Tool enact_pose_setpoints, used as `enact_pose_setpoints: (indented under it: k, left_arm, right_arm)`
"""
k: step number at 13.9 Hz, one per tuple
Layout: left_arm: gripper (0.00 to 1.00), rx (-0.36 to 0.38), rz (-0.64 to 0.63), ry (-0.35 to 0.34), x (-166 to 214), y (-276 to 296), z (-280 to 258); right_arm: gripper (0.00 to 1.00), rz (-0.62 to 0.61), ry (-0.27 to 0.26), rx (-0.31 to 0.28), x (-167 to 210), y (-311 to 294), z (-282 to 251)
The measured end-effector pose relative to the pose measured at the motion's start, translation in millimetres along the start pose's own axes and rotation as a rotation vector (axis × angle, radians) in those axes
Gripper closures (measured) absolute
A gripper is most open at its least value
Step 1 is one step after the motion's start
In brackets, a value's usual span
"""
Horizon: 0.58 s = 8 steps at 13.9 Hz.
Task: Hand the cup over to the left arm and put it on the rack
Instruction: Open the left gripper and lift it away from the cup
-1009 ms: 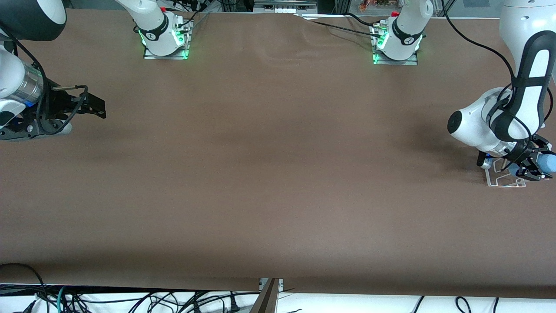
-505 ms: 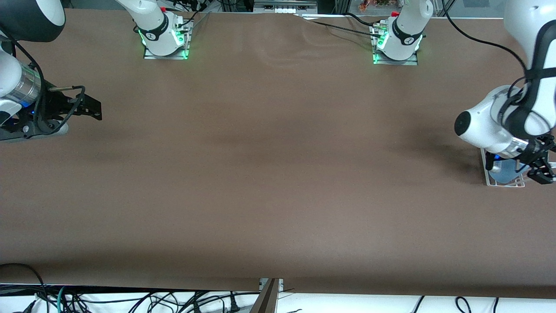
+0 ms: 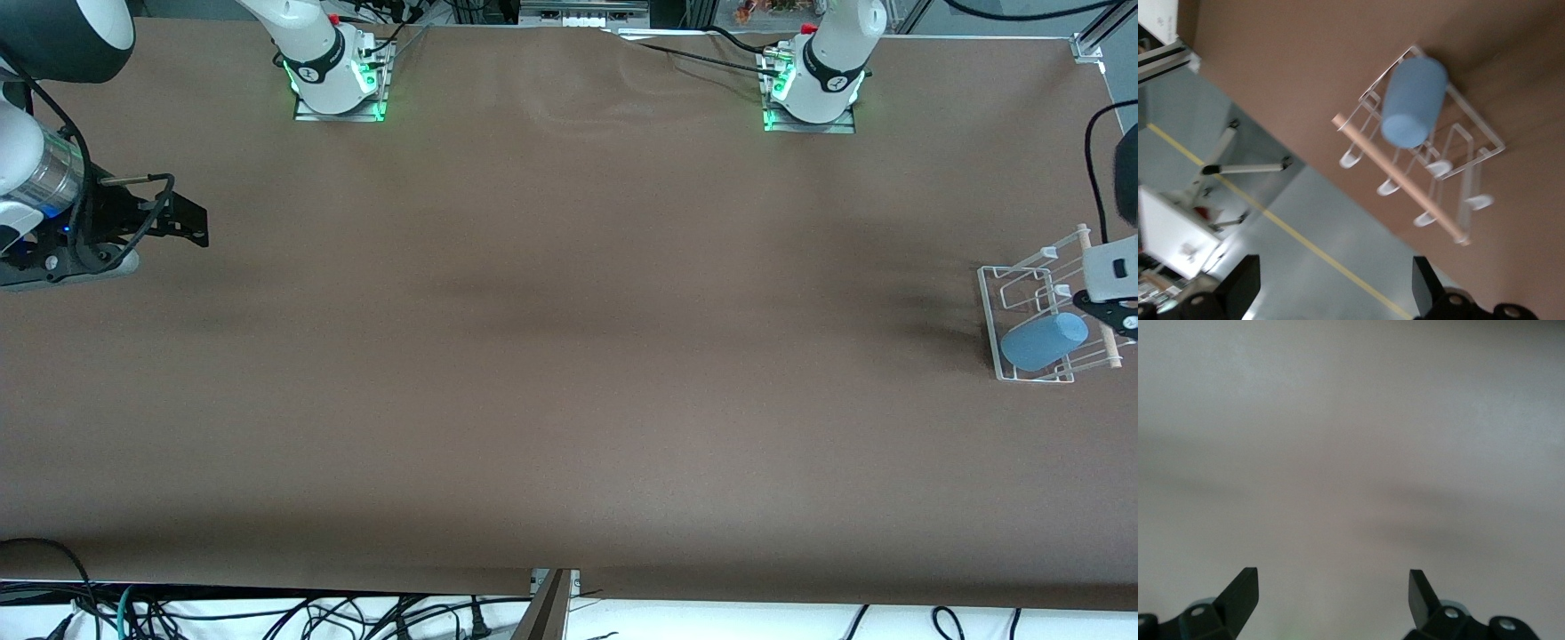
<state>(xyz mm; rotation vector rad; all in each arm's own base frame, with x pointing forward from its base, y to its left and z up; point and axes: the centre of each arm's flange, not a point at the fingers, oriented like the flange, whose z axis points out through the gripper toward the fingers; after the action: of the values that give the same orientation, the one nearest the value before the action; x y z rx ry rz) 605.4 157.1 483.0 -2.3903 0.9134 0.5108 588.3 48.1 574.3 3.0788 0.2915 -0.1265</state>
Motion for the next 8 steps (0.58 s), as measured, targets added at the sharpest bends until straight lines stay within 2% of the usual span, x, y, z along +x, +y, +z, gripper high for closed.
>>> enact_pose_setpoints:
  k: [2,4,6,8]
  left_arm:
    - [0.0,-0.105,-0.028,0.045,1,9,-35]
    - [0.0,-0.163,-0.072,0.08,6,21,-66]
    - [0.0,-0.202,-0.189,0.089,7,34,-94]
    - [0.0,-0.29,-0.34,0.131,11,55,-126]
  right_arm:
    - [0.0,0.0,0.002,0.0,0,0,0]
    - [0.0,0.0,0.003,0.0,0,0,0]
    - [0.0,0.001,0.003,0.0,0,1,0]
    - [0.0,0.001,0.005,0.0,0,0,0]
